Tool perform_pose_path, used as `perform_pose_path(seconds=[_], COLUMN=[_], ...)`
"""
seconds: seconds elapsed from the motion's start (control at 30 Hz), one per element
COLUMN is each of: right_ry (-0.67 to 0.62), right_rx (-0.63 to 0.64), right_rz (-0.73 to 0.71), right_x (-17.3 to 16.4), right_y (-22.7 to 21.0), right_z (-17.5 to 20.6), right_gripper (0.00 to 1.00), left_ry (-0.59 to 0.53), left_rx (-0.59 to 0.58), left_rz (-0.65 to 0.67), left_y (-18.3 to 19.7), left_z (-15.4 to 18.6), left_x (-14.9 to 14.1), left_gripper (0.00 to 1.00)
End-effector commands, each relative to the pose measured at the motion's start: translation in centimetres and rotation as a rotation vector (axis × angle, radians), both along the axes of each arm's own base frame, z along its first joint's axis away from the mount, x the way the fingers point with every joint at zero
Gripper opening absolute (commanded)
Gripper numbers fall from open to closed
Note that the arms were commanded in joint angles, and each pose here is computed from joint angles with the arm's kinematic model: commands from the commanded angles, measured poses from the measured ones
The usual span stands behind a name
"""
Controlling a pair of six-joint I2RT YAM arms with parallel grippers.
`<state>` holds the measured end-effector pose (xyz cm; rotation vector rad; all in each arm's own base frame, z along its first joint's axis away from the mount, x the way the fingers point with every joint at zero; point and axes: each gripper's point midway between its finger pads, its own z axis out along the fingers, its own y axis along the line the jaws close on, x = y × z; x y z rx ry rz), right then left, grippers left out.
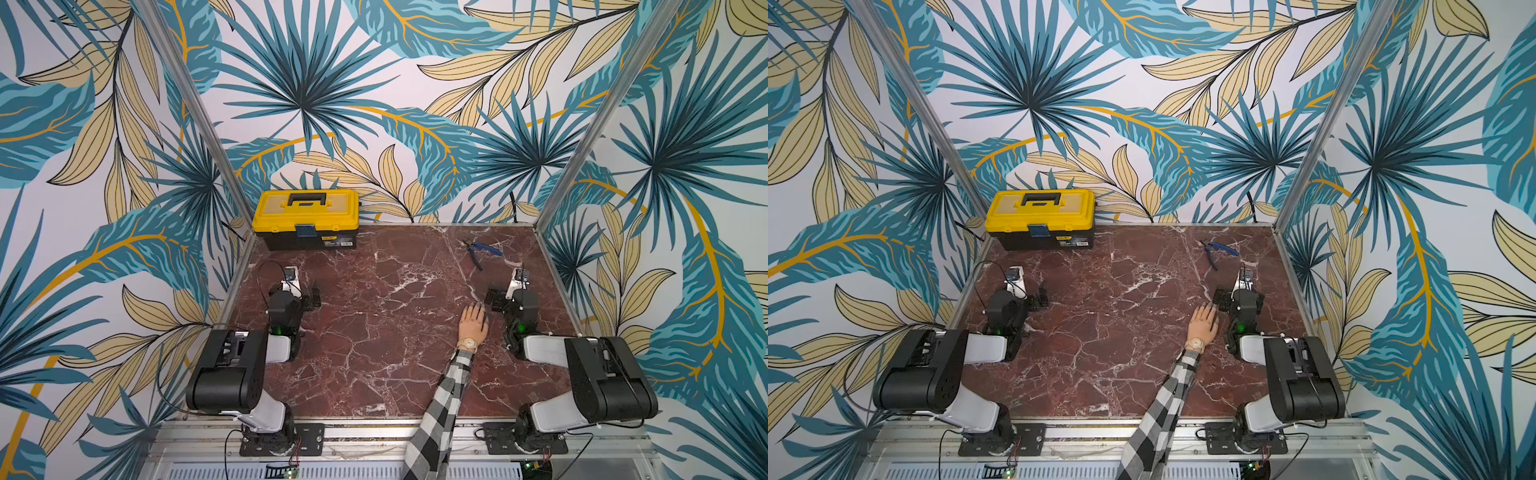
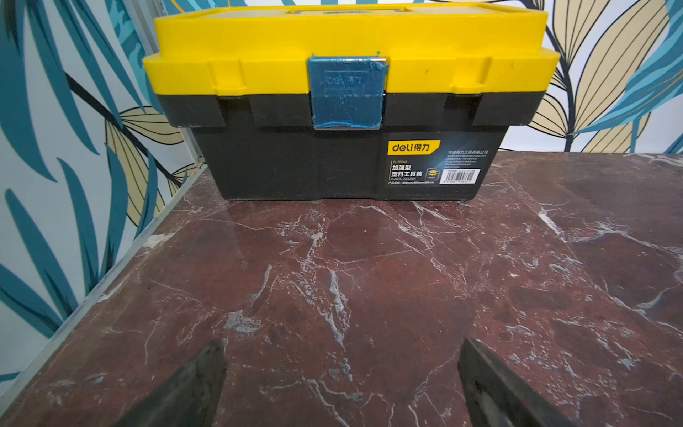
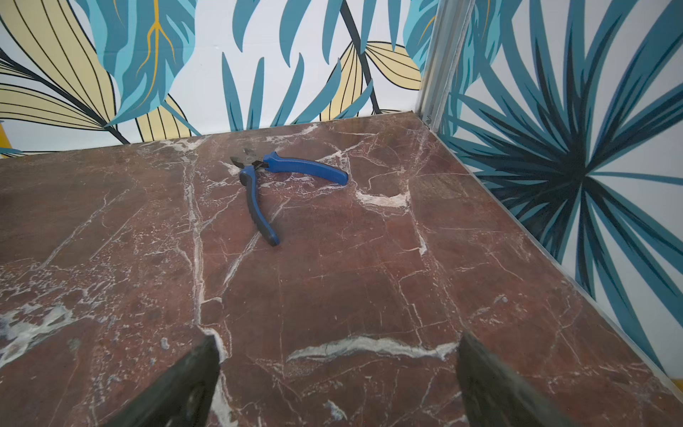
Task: Take off the watch
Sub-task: Adjust the hand at the center of the board.
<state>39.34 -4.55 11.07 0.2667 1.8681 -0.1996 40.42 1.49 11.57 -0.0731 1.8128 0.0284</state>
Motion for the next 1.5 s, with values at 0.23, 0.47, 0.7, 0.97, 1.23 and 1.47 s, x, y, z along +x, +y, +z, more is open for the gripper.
perform_pose_path(seconds=[0.23,0.47,0.7,0.97,1.23,1.47], right_ry=[-0.019,-0.018,-0.014,0.039,0.092,0.287], right_rx=[0.005,0.004,0.002,0.046,0.281,0.385], right_rz=[-0.009,-0.009,0.012,-0.127,-0.275,-0.096], right_x=[-0.3,-0.3,-0.2,-1.6,-4.3,-6.1], right_y=[0.0,0.0,0.3,-1.5,-2.1,1.9], right_z=[0.3,0.2,0.2,4.4,6.1,4.3], right_gripper=[1.00,1.00,0.99,0.99,0.99,0.99], left_ry=[-0.012,-0.011,-0.035,-0.129,-0.218,-0.282], left_rx=[0.009,-0.005,0.003,0.154,0.141,0.143], left_rz=[-0.022,0.029,0.018,0.090,0.034,-0.157], left_y=[-0.2,0.8,0.4,-1.3,-5.9,-15.4], left_z=[0.1,0.1,1.0,5.3,8.8,11.9], left_x=[0.0,-0.1,-0.4,-2.7,-3.4,-3.1], left_gripper=[0.99,0.99,0.99,0.99,0.99,0.99])
